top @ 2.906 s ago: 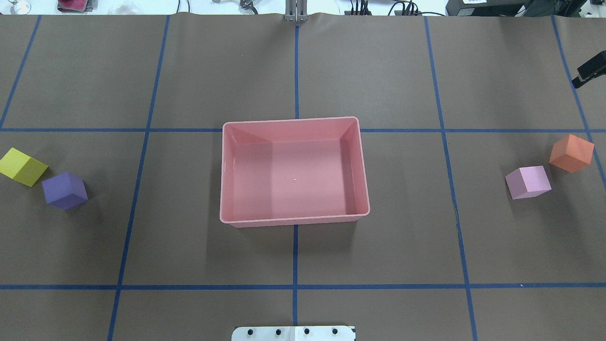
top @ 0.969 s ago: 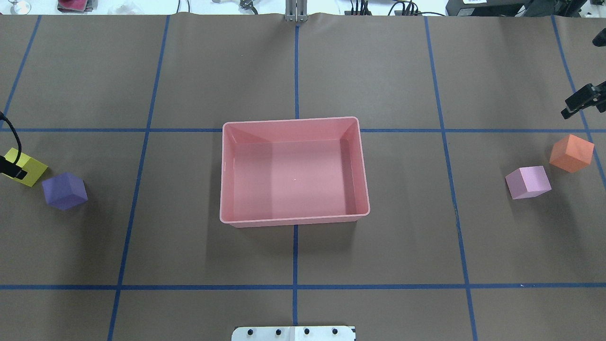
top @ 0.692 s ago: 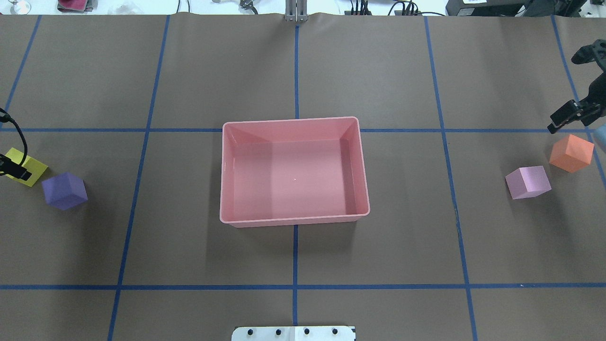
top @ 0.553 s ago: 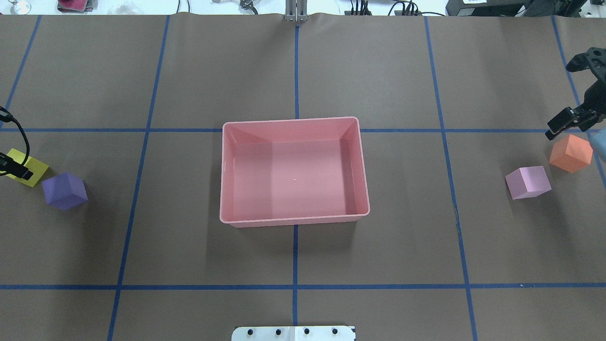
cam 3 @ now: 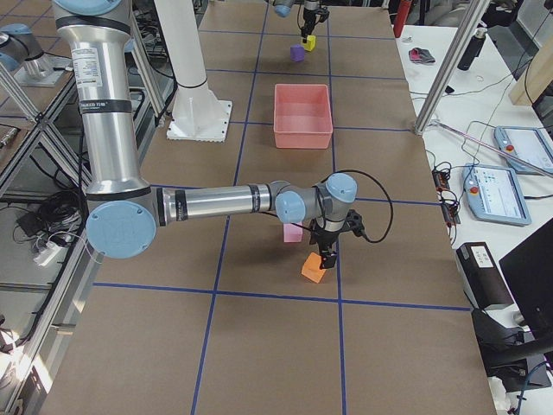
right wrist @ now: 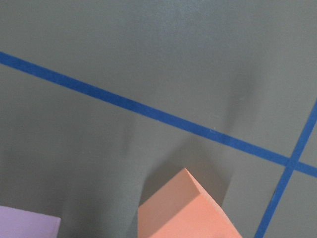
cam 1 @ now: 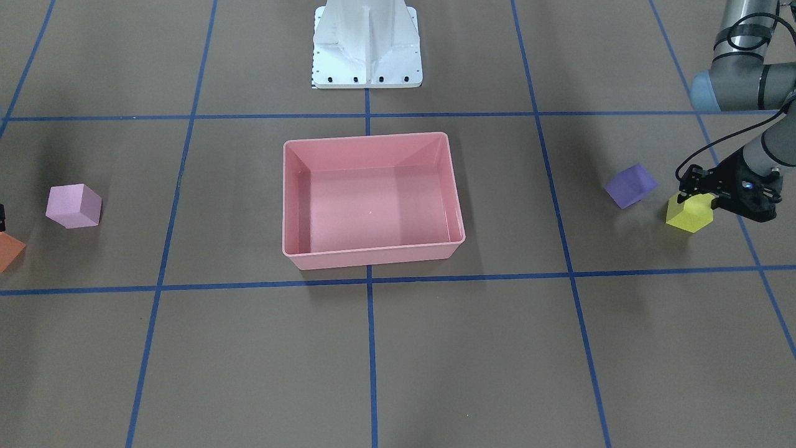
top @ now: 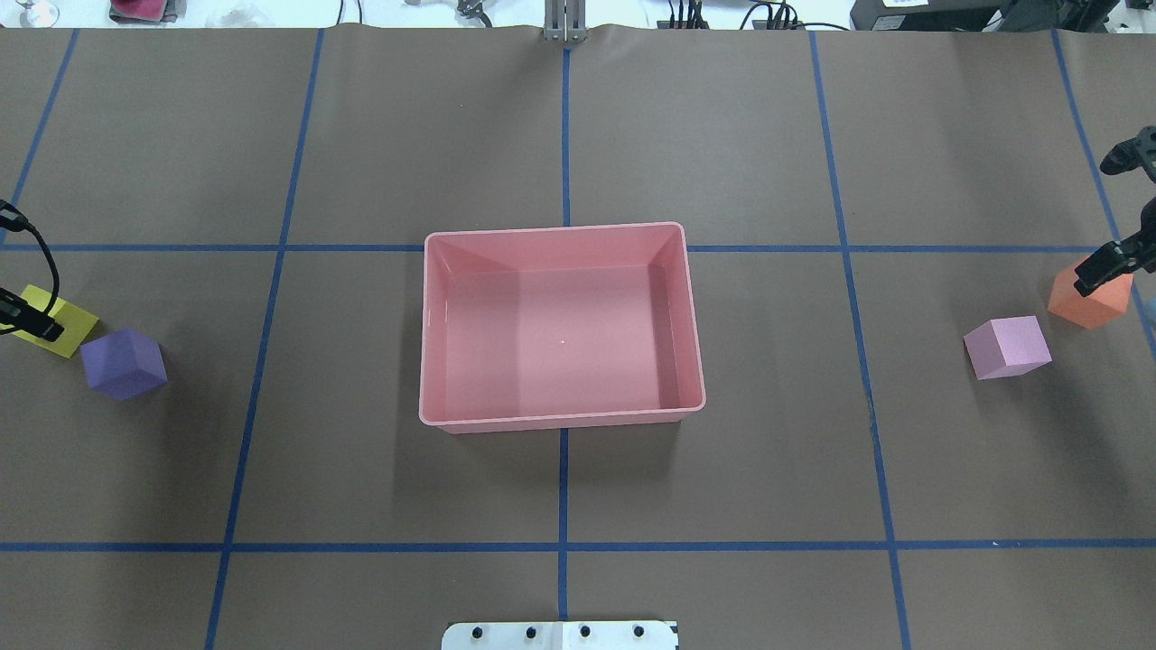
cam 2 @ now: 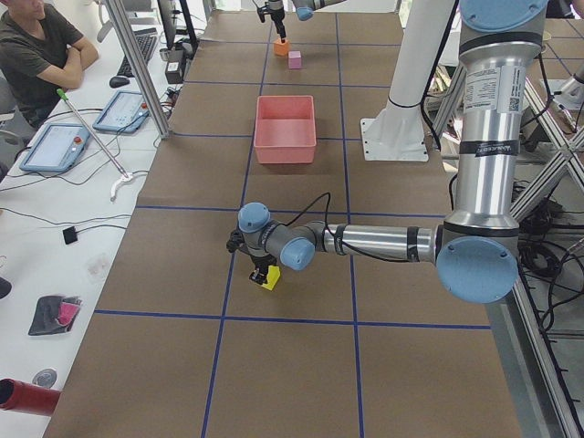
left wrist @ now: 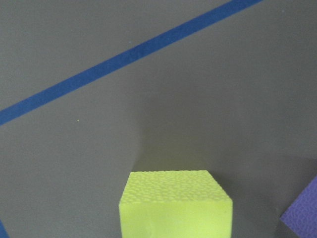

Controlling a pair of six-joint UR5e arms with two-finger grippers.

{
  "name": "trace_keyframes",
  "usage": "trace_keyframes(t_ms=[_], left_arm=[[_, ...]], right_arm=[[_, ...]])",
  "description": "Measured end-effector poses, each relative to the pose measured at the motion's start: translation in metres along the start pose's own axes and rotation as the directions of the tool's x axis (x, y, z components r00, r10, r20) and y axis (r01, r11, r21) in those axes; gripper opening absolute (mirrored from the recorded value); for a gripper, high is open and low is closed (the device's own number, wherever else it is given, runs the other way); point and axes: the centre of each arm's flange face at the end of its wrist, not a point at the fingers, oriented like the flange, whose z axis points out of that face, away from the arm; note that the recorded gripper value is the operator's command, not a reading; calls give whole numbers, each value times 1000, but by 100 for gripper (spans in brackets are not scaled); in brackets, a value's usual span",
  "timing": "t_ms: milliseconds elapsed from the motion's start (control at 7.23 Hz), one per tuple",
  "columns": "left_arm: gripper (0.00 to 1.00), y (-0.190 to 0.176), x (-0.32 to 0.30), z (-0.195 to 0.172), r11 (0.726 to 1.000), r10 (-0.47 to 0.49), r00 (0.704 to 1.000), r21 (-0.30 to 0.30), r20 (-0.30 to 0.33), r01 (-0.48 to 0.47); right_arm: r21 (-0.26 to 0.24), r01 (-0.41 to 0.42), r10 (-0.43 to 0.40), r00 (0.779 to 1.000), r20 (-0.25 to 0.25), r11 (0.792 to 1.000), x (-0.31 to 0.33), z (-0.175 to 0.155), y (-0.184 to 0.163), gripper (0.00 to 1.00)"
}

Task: Place blocks into pink bin with both arms
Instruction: 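Lower the left gripper onto the yellow cube while the right descends to the orange cube, then lift the yellow cube with the left gripper and carry it toward the pink bin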

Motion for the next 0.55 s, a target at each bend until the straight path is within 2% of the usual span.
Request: trace_keyframes(t_ms=[138, 277, 415, 553], left_arm=[[0, 0, 1, -1, 1000, 0, 1000, -1, -7, 0], [0, -1, 2, -1, 1000, -1, 1000, 0, -10, 1], [0, -1, 2, -1, 1000, -2, 1000, -1, -11, 2], [0, -1, 2, -2, 1000, -1, 1000, 1, -12, 1]], right_arm=[[-2, -175, 175, 984, 24, 985, 3, 6, 10, 100], [10, -320, 319, 947, 44, 947, 6, 10, 17, 100], [15, -397, 395, 917, 53, 918, 13, 17, 27, 100], [17, -441, 439, 897, 57, 898, 19, 24, 35, 100]])
